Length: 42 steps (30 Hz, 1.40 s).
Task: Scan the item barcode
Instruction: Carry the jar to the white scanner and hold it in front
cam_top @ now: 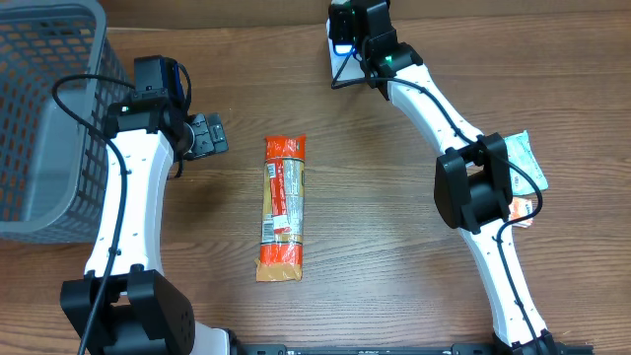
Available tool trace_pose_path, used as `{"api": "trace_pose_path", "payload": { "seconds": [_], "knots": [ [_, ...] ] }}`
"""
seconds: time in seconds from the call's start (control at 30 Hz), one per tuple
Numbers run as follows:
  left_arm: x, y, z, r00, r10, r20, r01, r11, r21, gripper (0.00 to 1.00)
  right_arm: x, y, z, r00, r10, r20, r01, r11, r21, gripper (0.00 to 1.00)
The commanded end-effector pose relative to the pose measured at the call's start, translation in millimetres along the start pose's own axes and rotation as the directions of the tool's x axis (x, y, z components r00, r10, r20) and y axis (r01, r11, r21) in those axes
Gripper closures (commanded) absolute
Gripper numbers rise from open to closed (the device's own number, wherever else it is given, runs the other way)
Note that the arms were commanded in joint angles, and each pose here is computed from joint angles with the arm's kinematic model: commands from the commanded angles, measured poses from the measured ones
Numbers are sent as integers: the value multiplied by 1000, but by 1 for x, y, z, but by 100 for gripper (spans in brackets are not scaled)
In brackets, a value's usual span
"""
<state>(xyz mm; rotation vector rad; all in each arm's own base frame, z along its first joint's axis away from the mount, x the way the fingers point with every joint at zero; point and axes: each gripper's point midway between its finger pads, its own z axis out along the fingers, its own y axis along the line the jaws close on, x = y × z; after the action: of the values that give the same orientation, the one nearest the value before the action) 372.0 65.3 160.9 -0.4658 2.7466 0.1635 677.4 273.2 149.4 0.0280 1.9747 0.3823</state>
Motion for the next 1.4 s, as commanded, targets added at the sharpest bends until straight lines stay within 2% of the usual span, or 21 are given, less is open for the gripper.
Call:
{"api": "trace_pose_path", "payload": {
  "seconds": [0.0, 0.23, 0.53, 0.87, 1.37],
  "knots": [
    [1, 3, 2, 1000, 6, -5, -6, 1000, -8, 0, -23, 2, -3, 997, 4, 80, -4, 1000, 1, 75],
    [1, 3, 2, 1000, 5, -5, -5, 1000, -8, 0, -23, -9, 12, 980, 24, 196, -25, 1000, 5, 76],
    [1, 3, 2, 1000, 6, -5, -6, 1000, -8, 0, -10, -14, 19, 982, 22, 187, -25, 1000, 17, 76],
    [1, 3, 2, 1000, 5, -5, -5, 1000, -8, 0, 22, -25, 32, 993, 10, 120, -15, 999, 43, 75],
    [1, 3, 2, 1000, 6, -5, -6, 1000, -8, 0, 30, -28, 32, 996, 5, 90, -10, 999, 54, 75]
  ]
}}
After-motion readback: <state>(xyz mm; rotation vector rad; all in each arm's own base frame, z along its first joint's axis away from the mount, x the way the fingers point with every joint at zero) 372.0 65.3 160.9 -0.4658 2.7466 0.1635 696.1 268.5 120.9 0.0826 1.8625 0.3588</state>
